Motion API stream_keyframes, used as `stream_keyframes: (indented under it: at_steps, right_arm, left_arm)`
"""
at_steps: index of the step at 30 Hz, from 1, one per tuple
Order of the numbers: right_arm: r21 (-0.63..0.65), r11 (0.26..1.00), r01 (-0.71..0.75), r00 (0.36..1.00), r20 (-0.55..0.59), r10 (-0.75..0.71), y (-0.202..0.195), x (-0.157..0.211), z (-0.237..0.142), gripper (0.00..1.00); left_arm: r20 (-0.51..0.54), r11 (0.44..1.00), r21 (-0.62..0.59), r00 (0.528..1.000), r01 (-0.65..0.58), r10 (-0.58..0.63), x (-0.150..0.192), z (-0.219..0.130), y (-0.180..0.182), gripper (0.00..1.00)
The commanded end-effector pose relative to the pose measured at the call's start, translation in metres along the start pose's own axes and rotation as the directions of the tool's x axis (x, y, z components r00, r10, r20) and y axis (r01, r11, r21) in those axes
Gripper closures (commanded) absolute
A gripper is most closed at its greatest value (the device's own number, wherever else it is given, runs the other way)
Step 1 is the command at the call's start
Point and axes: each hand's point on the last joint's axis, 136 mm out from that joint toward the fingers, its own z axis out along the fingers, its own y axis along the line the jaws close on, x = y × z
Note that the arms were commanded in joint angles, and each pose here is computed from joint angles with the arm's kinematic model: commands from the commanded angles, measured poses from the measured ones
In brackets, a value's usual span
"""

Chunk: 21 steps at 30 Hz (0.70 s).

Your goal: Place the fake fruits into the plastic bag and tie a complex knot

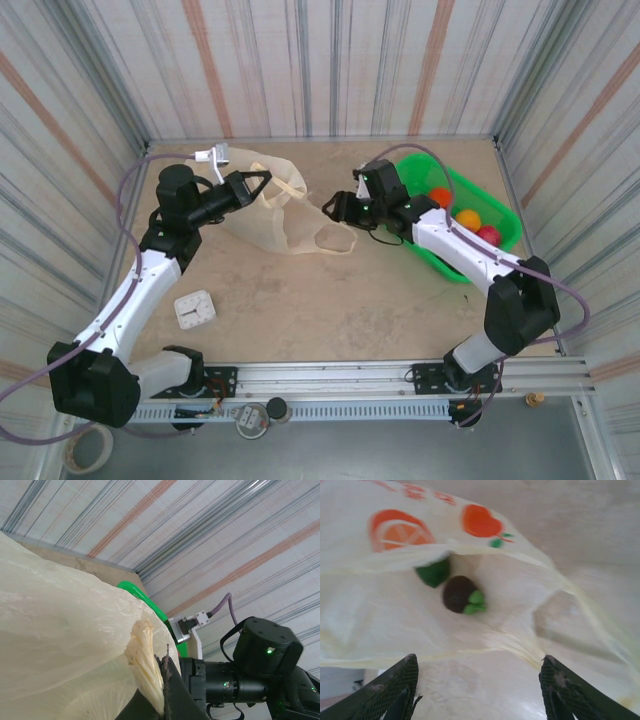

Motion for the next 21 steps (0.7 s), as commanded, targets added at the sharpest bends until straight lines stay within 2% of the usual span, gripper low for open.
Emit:
stream_keyframes:
  at_steps: [1, 3, 7, 9, 10, 15, 18, 21]
  right_arm:
    - [0.207, 0.978, 0.013, 0.995, -0.099, 0.008, -0.063, 0.037, 0.009, 0.3]
    - [0.235, 0.972, 0.007, 0.992, -0.121, 0.022, -0.074, 0.047, 0.014, 0.29]
    - [0.167, 0.985, -0.033, 0.986, -0.159, 0.06, -0.072, 0.059, 0.034, 0.29]
    - [0.134, 0.99, -0.05, 0.982, -0.176, 0.074, -0.066, 0.059, 0.043, 0.33]
    - [0.125, 0.991, -0.054, 0.981, -0.178, 0.076, -0.065, 0.058, 0.047, 0.37]
    - [0.122, 0.991, -0.047, 0.991, -0.115, 0.061, -0.058, 0.033, 0.043, 0.75]
    - [0.128, 0.992, -0.023, 0.996, -0.078, 0.033, -0.053, 0.016, 0.027, 0.92]
    - [0.129, 0.991, 0.025, 0.999, -0.049, -0.019, -0.044, 0.003, 0.008, 1.0]
  left_arm:
    - [0.021, 1.0, 0.007, 1.0, -0.016, 0.016, -0.006, -0.005, -0.004, 1.0]
    - [0.021, 1.0, 0.011, 1.0, -0.017, 0.017, -0.006, -0.005, -0.005, 1.0]
    - [0.019, 1.0, 0.018, 1.0, -0.019, 0.019, -0.006, -0.005, -0.007, 1.0]
    - [0.018, 1.0, 0.021, 1.0, -0.021, 0.021, -0.006, -0.005, -0.008, 1.0]
    - [0.018, 1.0, 0.02, 1.0, -0.021, 0.02, -0.006, -0.005, -0.007, 1.0]
    - [0.02, 0.999, 0.022, 0.999, -0.028, 0.028, -0.008, -0.007, -0.011, 1.0]
    - [0.021, 0.999, 0.022, 0.999, -0.029, 0.029, -0.01, -0.009, -0.014, 1.0]
    - [0.024, 0.999, 0.022, 0.999, -0.031, 0.031, -0.011, -0.011, -0.017, 1.0]
